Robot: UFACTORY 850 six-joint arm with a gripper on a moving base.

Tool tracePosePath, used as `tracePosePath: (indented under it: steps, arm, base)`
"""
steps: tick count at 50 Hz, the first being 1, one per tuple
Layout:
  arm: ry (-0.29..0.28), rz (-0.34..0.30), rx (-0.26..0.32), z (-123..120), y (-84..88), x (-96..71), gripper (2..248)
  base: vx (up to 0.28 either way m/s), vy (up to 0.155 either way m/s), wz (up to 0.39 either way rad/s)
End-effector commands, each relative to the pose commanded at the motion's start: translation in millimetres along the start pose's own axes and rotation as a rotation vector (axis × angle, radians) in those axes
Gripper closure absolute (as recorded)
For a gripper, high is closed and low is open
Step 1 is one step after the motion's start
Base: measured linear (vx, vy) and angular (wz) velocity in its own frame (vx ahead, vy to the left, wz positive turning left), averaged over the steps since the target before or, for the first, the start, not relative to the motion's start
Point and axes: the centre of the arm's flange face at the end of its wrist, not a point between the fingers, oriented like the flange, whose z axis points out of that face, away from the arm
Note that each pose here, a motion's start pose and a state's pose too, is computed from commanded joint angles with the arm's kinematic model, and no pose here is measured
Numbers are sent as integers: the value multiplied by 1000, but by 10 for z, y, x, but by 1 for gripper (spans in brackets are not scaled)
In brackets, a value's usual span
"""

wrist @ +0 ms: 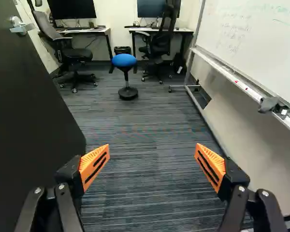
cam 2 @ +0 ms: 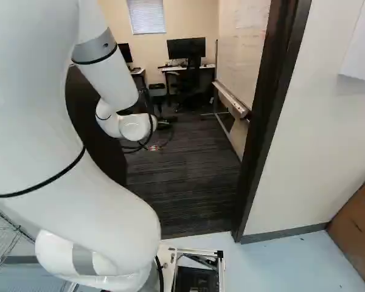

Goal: Open the door and move inside

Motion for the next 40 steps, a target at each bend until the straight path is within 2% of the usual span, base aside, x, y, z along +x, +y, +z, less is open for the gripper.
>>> tracePosePath:
  steps: [20, 40]
  arm:
    - [17, 19, -43, -440, 140, -369, 3]
    - [29, 32, -74, -740, 209, -641, 3]
  base:
    - [0, 0, 0]
    - [0, 0, 0]
